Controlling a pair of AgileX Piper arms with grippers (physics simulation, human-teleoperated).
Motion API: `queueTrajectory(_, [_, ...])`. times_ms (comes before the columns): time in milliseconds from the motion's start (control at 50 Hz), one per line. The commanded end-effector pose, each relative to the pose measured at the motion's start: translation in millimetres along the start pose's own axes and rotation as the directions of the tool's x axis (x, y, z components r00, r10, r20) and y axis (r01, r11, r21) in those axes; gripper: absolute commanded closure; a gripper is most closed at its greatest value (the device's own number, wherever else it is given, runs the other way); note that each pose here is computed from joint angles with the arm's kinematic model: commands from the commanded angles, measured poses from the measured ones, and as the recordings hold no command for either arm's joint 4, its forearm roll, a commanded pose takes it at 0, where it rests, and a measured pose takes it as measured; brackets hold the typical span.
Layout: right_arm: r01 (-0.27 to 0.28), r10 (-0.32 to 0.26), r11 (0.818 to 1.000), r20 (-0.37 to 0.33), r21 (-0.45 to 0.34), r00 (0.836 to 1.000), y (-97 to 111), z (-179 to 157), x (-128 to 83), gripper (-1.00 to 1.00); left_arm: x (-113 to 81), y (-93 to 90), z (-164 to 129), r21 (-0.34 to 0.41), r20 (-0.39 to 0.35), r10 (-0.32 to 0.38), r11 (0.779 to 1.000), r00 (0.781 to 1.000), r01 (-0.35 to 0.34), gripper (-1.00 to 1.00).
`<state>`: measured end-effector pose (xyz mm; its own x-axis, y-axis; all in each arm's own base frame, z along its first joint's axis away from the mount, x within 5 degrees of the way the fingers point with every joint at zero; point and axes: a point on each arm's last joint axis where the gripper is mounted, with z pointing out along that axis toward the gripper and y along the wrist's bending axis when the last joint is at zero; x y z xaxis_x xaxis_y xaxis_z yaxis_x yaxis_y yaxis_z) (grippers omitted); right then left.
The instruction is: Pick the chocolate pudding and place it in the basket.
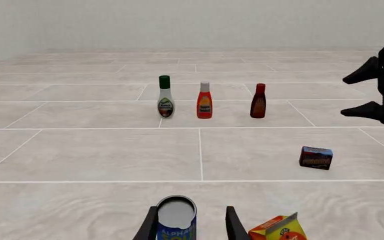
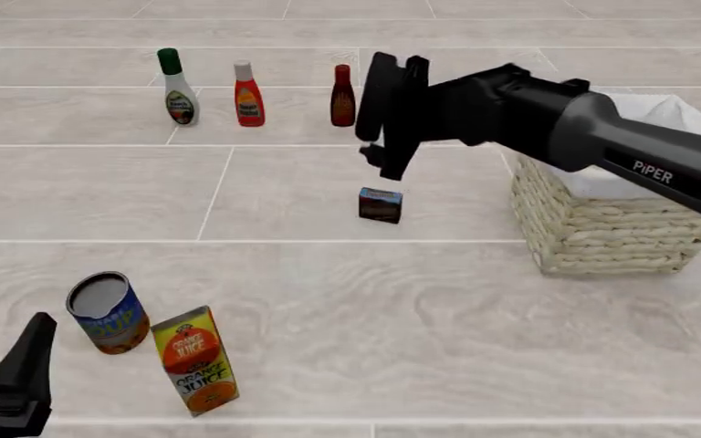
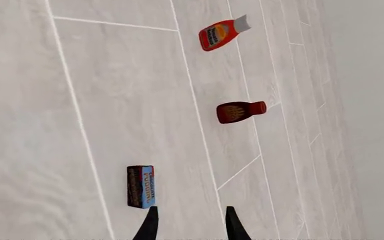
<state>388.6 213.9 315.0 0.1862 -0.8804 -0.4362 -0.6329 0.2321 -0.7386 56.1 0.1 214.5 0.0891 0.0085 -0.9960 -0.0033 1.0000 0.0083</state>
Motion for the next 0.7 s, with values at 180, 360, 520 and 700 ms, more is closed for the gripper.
queueTrajectory(180, [-0.008, 0.006, 0.999, -0.052, -0.041, 0.999, -4, 28, 13, -1.00, -0.1, 0.0, 0, -0.001, -0.001, -0.002, 1.000, 1.000, 0.002, -1.00])
queueTrajectory(360, [-0.012, 0.007, 0.997, -0.058, -0.077, 0.998, 7, 42, 11, -1.00, -0.1, 0.0, 0, -0.001, -0.001, -0.002, 1.000, 1.000, 0.002, -1.00])
queueTrajectory(520, [-0.020, 0.012, 0.993, -0.073, -0.116, 0.997, 14, 56, 10, -1.00, -0.5, 0.1, 0, -0.001, -0.001, -0.002, 1.000, 1.000, 0.002, -1.00])
queueTrajectory(700, [-0.014, 0.003, 0.991, -0.084, -0.132, 0.996, 14, 61, 11, -1.00, -0.7, 0.1, 0, -0.001, -0.001, -0.002, 1.000, 1.000, 0.002, -1.00])
